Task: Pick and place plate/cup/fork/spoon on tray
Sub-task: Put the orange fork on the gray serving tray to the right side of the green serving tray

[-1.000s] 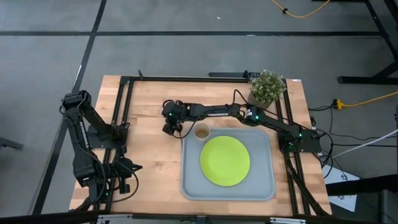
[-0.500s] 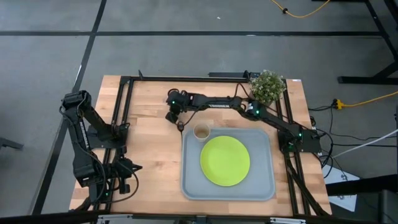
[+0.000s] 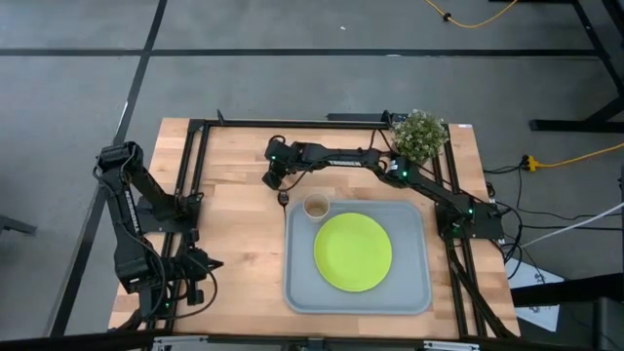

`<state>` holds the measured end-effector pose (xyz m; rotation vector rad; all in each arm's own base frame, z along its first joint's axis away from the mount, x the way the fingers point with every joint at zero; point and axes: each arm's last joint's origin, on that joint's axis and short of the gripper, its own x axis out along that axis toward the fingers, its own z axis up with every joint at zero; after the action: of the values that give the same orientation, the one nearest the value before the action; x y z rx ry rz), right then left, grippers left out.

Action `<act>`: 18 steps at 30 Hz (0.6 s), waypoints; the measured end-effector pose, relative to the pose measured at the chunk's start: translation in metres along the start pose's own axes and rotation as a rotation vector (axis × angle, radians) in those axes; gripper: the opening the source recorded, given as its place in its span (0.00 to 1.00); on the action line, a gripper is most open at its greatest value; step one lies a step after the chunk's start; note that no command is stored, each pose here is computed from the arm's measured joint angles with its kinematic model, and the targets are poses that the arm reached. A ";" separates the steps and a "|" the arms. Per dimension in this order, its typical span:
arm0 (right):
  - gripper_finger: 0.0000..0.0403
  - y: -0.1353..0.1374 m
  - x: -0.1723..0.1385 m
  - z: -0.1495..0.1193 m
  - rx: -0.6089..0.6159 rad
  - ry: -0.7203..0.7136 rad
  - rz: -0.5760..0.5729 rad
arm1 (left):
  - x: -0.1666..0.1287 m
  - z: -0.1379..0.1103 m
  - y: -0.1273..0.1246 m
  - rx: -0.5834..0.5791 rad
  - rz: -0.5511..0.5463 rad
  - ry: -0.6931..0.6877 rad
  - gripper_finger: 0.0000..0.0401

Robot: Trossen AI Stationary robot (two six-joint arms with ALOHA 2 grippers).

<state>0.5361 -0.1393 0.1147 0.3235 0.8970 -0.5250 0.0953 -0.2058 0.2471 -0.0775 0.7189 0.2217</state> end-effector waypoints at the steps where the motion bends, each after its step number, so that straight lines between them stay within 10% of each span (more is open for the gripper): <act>1: 0.23 0.000 0.000 -0.002 0.003 0.014 -0.004 | 0.000 0.000 0.000 0.000 0.000 0.000 0.00; 18: 0.11 0.007 -0.002 -0.009 -0.003 0.067 0.002 | 0.000 0.000 -0.001 -0.011 -0.010 -0.002 0.00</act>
<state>0.5332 -0.1289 0.1117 0.3409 0.9622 -0.5134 0.0957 -0.2070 0.2473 -0.0910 0.7157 0.2165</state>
